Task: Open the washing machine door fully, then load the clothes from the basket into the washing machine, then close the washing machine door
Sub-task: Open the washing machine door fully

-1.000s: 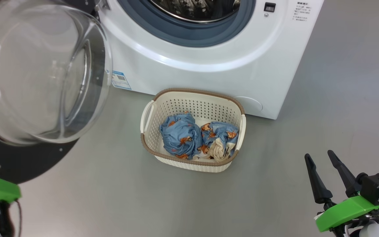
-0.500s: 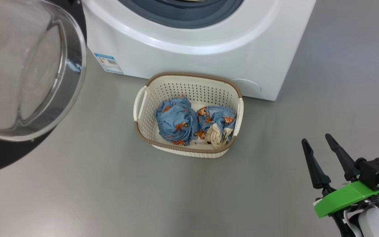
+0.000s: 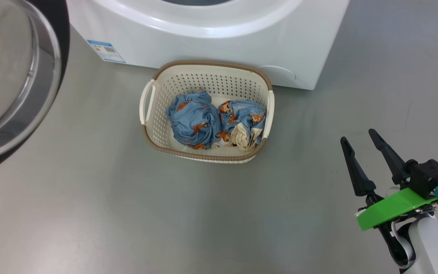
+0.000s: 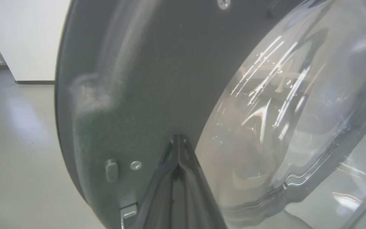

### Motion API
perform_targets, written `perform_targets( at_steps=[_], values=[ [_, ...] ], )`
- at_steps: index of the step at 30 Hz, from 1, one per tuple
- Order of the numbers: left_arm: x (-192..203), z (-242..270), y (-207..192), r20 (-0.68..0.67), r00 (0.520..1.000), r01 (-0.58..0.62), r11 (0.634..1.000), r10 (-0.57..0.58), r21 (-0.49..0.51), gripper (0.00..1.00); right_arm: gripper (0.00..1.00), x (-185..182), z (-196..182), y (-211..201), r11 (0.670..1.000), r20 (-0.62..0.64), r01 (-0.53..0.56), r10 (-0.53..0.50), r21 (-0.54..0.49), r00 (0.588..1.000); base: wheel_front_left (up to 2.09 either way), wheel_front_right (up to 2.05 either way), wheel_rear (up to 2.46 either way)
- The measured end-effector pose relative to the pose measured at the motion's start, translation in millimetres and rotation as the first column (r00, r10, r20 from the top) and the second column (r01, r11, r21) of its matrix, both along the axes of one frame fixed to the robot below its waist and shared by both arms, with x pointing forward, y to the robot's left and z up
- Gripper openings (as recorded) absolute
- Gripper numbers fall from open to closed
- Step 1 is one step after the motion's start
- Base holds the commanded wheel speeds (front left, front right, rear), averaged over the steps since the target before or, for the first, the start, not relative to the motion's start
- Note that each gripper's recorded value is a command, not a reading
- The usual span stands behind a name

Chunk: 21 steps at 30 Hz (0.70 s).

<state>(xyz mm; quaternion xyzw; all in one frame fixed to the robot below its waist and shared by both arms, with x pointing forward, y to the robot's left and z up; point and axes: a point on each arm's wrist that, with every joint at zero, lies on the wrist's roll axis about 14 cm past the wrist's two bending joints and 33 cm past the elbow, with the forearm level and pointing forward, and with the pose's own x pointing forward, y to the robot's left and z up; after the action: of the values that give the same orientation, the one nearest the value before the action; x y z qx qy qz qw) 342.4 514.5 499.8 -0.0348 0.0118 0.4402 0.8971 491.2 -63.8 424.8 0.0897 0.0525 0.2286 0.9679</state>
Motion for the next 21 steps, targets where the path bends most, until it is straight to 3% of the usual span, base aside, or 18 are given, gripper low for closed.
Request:
perform_targets(
  at_steps=[10, 21],
  values=[
    [11.3, -2.3, 6.0, -0.024, 1.0, 0.002, 1.0, -0.001, 0.007, 0.0, 1.0, 3.8, -6.3, -6.3, 1.0, -0.011, 0.017, -0.017, -0.002, 1.0, 0.0, 0.0, 0.0],
    [-1.3, 8.9, -2.2, 0.058, 0.998, 0.024, 1.0, -0.023, -0.014, 0.0, 1.0, -1.6, 18.3, -2.7, 1.0, 0.034, 0.016, -0.016, 0.006, 0.999, 0.0, 0.0, 0.0]
  ],
)
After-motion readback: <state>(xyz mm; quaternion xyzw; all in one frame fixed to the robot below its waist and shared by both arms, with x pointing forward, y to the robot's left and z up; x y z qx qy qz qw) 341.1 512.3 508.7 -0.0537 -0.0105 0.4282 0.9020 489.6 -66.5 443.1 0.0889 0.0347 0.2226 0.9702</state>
